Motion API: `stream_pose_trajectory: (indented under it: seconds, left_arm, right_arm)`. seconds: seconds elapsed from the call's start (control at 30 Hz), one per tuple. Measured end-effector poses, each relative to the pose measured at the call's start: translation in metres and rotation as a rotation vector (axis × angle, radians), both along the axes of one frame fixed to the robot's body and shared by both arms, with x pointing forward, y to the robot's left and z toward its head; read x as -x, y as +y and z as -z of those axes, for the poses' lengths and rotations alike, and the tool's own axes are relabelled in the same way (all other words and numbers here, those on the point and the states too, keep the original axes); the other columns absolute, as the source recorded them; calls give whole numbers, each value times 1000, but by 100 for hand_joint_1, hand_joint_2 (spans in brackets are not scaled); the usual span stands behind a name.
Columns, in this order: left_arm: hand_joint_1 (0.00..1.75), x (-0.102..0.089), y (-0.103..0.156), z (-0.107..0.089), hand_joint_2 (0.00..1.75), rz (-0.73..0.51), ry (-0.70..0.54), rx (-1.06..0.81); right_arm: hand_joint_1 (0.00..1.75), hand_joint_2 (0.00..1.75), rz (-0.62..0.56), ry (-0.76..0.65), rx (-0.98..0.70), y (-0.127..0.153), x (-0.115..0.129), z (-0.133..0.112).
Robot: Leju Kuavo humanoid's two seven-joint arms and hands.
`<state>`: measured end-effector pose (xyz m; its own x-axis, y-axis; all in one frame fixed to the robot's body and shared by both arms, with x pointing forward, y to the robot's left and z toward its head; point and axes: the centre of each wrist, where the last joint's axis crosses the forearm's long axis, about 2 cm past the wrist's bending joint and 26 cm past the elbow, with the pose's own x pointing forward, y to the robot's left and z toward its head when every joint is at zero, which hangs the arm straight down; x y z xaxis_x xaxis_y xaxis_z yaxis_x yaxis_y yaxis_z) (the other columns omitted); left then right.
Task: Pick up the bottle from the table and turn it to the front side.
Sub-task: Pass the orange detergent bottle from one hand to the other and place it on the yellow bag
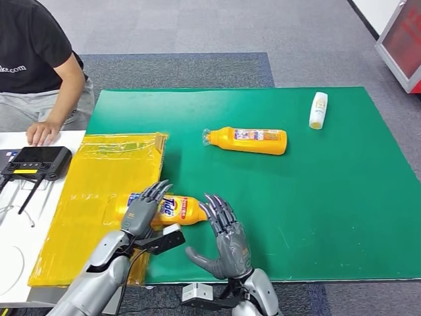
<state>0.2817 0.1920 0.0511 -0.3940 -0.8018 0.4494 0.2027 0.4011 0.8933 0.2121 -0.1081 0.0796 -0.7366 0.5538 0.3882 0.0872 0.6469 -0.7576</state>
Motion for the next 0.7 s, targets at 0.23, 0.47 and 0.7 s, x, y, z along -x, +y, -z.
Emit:
stream_pose_trajectory:
  seconds: [0.23,0.47,0.7]
  left_arm:
    - [0,16,-5,-24,175,71,-189,285]
    - [0,26,-6,-72,175,194,-359,717]
    - [0,31,-4,-83,175,188,-399,751]
  right_arm:
    - [0,175,-12,-8,14,-1,2,2]
    - [0,175,-27,-1,5,0,-1,4]
    - [0,175,-36,10,8,4,-1,4]
